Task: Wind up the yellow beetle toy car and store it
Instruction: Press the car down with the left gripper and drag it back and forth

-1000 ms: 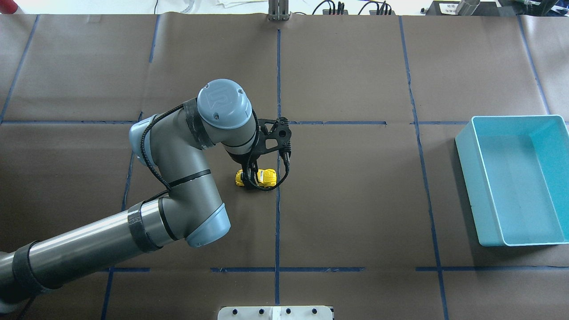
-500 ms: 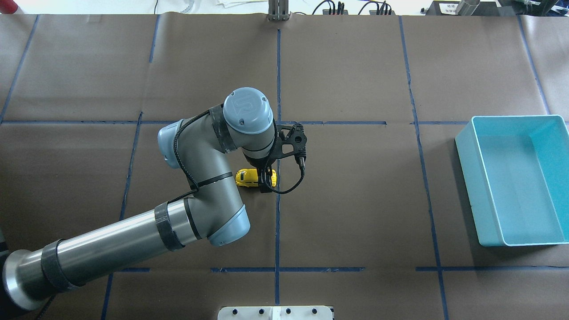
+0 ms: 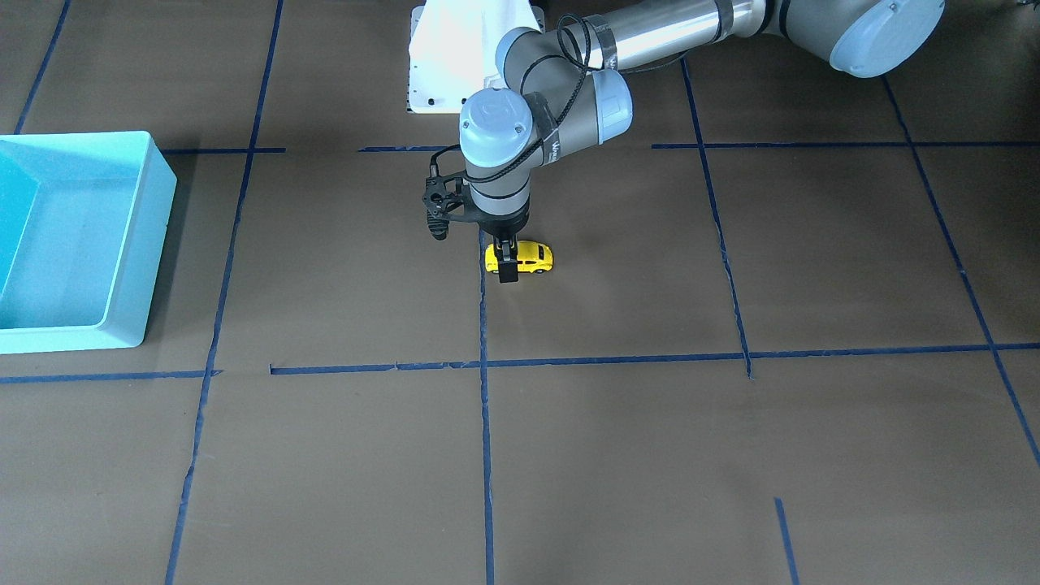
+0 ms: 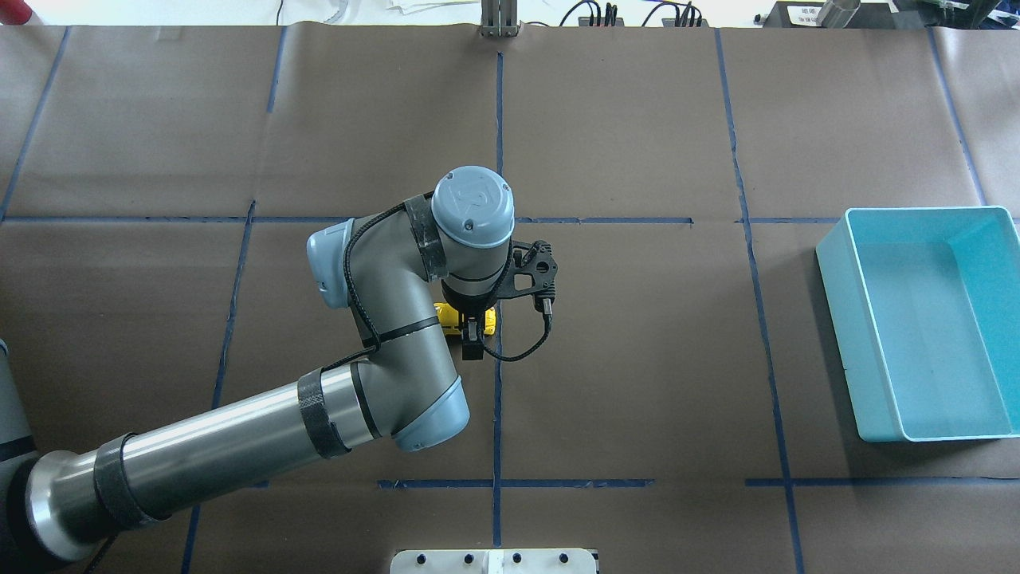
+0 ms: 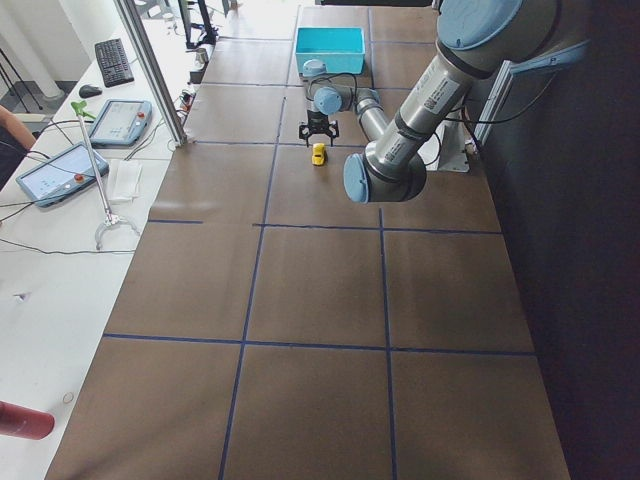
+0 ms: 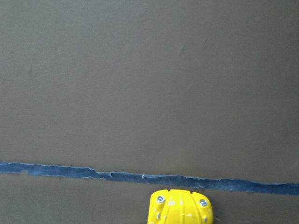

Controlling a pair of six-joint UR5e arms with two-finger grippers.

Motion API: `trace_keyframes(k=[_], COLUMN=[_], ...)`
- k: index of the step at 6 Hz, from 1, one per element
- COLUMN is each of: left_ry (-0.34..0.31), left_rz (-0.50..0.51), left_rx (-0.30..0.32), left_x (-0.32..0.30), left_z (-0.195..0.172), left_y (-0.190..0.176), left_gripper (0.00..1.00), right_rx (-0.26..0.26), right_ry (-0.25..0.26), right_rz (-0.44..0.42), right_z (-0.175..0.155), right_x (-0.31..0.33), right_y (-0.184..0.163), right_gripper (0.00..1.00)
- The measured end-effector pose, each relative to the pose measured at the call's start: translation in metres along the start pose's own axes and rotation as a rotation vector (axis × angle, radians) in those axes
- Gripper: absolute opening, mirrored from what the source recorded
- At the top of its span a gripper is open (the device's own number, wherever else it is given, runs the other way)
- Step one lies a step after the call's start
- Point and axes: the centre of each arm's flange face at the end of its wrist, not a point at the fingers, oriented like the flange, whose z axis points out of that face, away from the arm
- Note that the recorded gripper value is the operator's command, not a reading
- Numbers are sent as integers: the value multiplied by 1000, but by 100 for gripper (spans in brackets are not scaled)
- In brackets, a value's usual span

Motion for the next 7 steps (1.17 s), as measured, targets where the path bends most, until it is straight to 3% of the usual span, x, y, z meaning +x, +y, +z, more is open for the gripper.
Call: trace_keyframes(k=[1, 2, 5, 6, 7], left_ry=[-11, -22, -32, -37, -43], left_rz=[-1, -1, 9, 17, 24], left_rx=[-28, -37, -40, -41, -40], left_x=[-1, -2, 5, 10, 14], left_z=[2, 1, 3, 6, 7], left_y=[2, 2, -3, -6, -8], left_gripper=[81, 73, 73, 67, 42], right_rx=[0, 0, -1, -1, -1], right_ry=[0, 0, 0, 0, 0], right_rz=[0, 0, 1, 1, 1], right_z=[0, 0, 1, 0, 0], right_x=[0, 0, 0, 1, 1], right_y=[0, 0, 1, 1, 1], right_gripper=[100, 100, 100, 100, 100])
